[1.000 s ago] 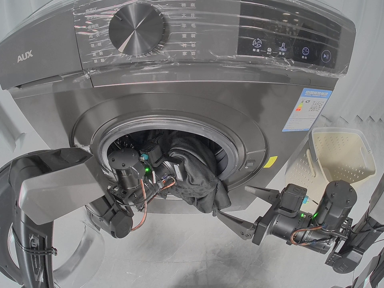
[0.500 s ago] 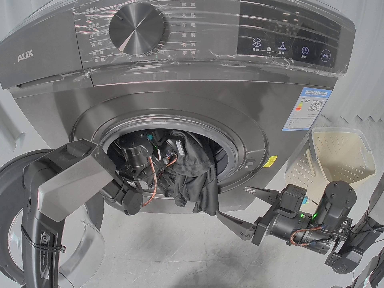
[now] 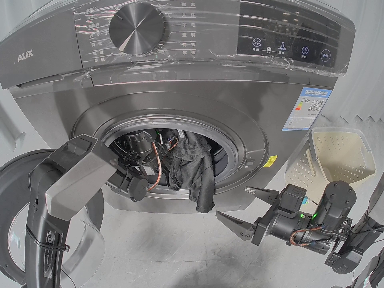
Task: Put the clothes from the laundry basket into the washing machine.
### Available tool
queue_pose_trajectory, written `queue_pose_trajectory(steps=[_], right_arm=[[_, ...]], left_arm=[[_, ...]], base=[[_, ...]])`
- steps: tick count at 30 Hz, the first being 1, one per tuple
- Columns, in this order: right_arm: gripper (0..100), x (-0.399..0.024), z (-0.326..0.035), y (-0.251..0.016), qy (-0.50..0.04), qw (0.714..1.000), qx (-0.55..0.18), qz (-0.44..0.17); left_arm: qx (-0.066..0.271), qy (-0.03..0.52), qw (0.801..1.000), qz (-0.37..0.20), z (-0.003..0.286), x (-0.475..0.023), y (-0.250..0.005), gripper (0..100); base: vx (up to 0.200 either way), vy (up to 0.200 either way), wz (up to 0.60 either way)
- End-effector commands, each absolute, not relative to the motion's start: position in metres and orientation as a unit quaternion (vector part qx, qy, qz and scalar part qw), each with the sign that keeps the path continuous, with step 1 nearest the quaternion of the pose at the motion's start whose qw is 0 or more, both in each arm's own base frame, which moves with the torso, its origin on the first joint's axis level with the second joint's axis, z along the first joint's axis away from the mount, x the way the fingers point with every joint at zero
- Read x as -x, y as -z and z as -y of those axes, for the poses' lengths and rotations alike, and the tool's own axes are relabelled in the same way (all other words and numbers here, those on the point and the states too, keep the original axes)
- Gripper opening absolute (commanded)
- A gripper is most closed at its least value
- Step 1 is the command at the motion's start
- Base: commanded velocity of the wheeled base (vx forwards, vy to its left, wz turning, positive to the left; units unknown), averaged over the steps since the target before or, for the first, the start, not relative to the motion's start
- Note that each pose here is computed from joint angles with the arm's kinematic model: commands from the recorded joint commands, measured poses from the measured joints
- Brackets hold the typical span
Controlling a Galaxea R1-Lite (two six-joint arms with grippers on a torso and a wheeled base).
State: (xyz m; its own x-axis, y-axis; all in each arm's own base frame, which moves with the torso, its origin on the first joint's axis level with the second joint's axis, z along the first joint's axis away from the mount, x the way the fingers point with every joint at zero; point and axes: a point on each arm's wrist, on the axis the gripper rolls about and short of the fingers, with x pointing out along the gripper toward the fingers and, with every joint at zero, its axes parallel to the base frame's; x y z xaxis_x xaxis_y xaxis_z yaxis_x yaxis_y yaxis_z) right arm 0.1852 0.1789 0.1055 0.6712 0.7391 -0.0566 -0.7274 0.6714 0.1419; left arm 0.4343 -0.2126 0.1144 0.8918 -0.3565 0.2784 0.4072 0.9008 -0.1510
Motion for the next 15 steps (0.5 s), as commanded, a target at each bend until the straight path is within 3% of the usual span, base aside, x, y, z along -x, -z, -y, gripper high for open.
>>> queue_pose_trajectory(steps=[1, 6, 10, 15], right_arm=[[100, -0.186, -0.179, -0.105, -0.402, 0.912, -0.053, -0.055], [100, -0.186, -0.179, -0.105, -0.402, 0.912, -0.053, -0.055], [100, -0.186, -0.179, -0.105, -0.402, 0.912, -0.053, -0.055], [100, -0.185, -0.180, -0.106, -0.403, 0.912, -0.054, -0.054]], left_arm=[[0.103, 0.192, 0.968, 0.121, 0.211, -0.437, -0.113, 100], [0.104, 0.187, 0.971, 0.106, 0.209, -0.434, -0.111, 100], [0.086, 0.184, 0.979, 0.034, 0.208, -0.415, -0.102, 100], [0.070, 0.225, 0.972, -0.022, 0.222, -0.388, -0.089, 100]], base=[[0.000, 0.000, 0.00], [0.000, 0.000, 0.00], [0.000, 0.000, 0.00], [0.000, 0.000, 0.00]])
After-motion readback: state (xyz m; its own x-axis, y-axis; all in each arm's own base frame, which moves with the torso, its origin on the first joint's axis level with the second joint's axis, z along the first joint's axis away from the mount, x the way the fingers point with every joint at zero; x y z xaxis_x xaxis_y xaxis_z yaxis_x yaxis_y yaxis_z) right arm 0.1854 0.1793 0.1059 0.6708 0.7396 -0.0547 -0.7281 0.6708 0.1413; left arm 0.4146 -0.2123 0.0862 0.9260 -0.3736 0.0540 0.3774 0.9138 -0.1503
